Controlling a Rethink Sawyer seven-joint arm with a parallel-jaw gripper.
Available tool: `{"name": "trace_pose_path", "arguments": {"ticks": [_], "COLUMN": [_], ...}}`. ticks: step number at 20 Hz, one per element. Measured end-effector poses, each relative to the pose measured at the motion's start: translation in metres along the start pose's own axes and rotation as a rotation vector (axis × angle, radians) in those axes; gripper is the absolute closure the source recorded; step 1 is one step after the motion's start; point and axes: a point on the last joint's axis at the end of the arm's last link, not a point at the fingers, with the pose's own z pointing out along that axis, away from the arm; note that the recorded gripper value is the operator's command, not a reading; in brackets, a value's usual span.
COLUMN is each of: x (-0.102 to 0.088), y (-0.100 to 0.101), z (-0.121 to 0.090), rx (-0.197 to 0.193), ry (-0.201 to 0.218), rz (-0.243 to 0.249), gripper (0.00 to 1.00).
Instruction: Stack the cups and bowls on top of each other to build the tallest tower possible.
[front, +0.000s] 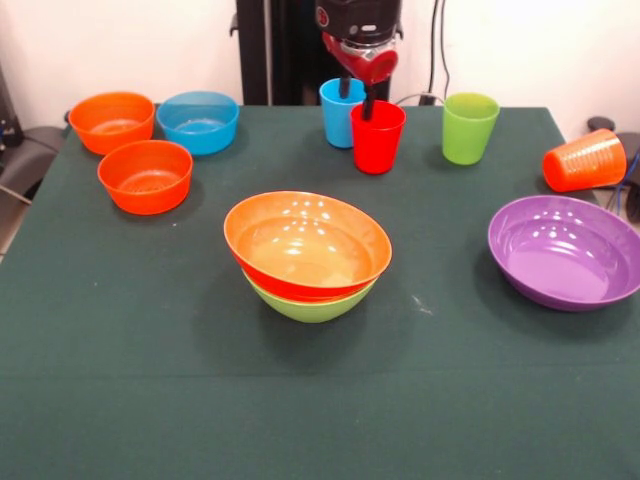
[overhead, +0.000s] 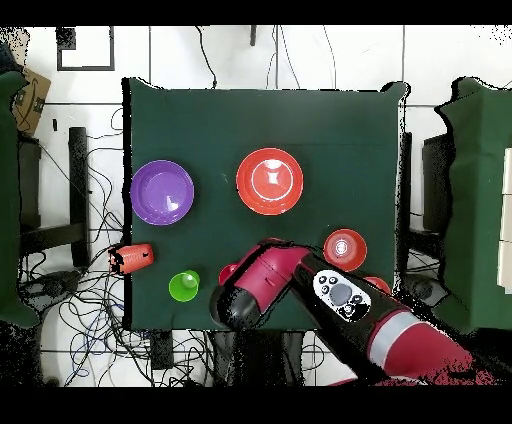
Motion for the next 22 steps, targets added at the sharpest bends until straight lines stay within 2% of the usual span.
{"name": "trace_pose_path", "arguments": {"ticks": [9,11,22], "x": [-0.01,-0.019,-0.041], "y": [0.002,-0.001,-0.008], "z": [0.003,0.004,0.009], "rx": [-0.023,-0.019,0.02], "ry": [0.013,0.016,0.014], "rz": [-0.021,-0.042,-0.084], "gripper": [0.0,0.0,0.0]}}
